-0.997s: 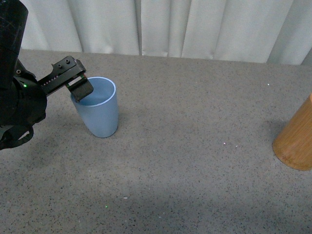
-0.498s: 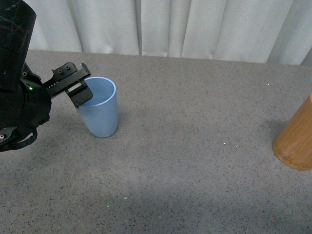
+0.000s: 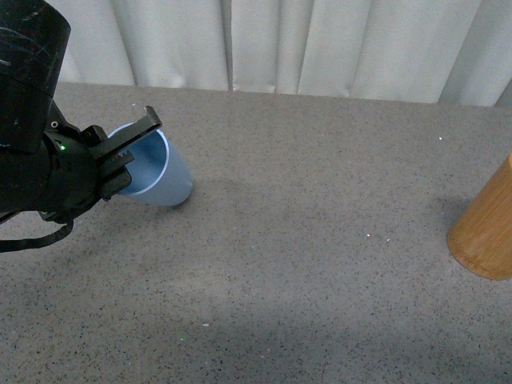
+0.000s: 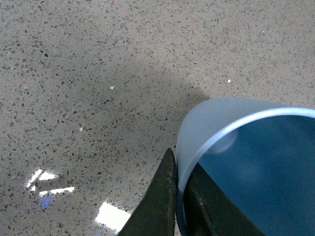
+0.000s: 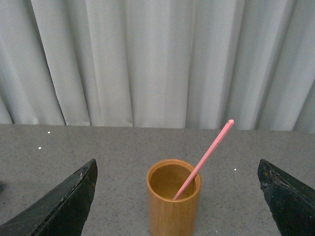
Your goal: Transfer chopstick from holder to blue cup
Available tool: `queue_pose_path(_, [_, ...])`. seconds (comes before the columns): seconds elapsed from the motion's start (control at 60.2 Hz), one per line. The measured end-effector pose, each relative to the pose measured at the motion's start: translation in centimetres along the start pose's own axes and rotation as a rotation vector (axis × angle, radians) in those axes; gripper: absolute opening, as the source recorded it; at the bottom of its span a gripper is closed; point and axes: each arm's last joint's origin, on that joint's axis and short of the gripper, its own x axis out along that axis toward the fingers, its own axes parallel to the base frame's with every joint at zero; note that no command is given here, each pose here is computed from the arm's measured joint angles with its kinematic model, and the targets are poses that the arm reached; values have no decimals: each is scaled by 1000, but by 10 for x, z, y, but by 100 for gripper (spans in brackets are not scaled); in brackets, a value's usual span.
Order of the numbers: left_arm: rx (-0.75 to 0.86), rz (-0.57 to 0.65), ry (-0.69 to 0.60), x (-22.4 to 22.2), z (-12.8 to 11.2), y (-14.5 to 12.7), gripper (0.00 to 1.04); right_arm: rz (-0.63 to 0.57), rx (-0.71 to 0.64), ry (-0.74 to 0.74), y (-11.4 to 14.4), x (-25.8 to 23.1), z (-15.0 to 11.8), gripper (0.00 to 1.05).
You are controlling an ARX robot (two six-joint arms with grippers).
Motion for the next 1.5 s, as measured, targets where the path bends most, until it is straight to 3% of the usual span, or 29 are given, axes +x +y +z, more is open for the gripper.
queue_pose_path(0.266, [19, -33, -32, -14, 14, -3, 4, 0, 0, 0, 0, 0, 0, 95])
queue_pose_path(0.748, [250, -170, -7, -26, 24, -37, 4, 0, 0, 0, 0, 0, 0, 95])
queue_pose_path(1.495, [544, -321, 151, -17, -12, -85, 4, 0, 0, 0, 0, 0, 0, 95])
